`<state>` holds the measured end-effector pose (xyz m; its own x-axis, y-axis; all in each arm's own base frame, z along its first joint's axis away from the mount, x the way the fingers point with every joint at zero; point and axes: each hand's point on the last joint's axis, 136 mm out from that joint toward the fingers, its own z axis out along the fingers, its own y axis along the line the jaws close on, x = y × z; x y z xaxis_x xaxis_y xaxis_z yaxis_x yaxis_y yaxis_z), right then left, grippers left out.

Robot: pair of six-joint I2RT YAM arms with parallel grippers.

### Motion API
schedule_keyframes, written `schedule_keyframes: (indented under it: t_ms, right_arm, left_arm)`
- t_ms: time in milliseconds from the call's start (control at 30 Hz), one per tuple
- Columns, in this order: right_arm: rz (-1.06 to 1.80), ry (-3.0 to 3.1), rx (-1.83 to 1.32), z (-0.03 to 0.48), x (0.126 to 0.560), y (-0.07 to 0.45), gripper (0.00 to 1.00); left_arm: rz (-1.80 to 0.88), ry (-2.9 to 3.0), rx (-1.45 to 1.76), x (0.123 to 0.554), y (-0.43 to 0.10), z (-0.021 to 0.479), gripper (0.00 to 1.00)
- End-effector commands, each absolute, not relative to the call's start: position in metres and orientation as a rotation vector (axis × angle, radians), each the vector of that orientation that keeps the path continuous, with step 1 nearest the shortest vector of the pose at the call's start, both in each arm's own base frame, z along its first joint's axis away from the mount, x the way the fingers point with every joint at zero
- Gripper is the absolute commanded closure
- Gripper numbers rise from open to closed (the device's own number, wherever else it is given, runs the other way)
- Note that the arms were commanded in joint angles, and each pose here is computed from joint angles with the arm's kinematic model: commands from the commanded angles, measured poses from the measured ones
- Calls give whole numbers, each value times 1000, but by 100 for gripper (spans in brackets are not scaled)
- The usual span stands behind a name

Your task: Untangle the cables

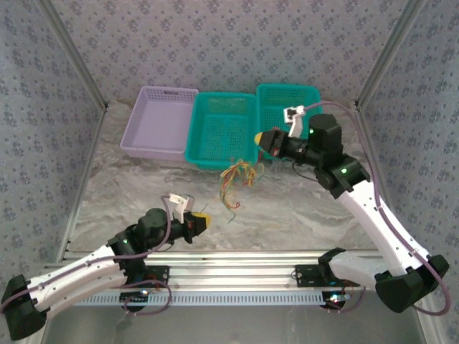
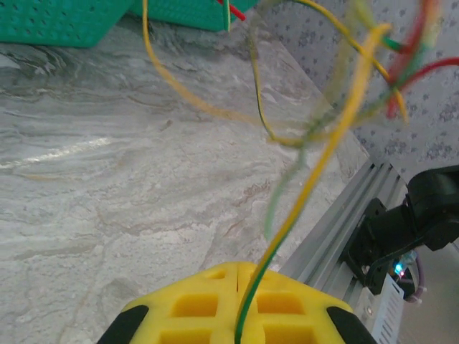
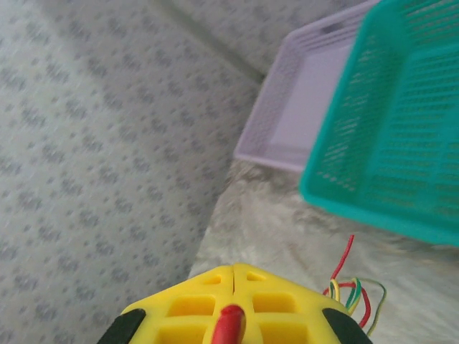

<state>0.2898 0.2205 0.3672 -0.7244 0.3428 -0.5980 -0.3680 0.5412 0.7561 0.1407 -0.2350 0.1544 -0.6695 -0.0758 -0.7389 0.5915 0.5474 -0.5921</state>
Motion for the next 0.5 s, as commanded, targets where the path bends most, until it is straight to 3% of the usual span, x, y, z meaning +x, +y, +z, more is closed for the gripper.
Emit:
schedule_keyframes:
  t_ms: [0,467]
  right_arm:
    - [1199,2050,56,365,296,195,100]
    - [1110,2128,203,311,309,161,100]
  left_arm:
    - [-1100,2066,382,143,-223,148,100]
    - [-1010,2058,312,147,-191,157,100]
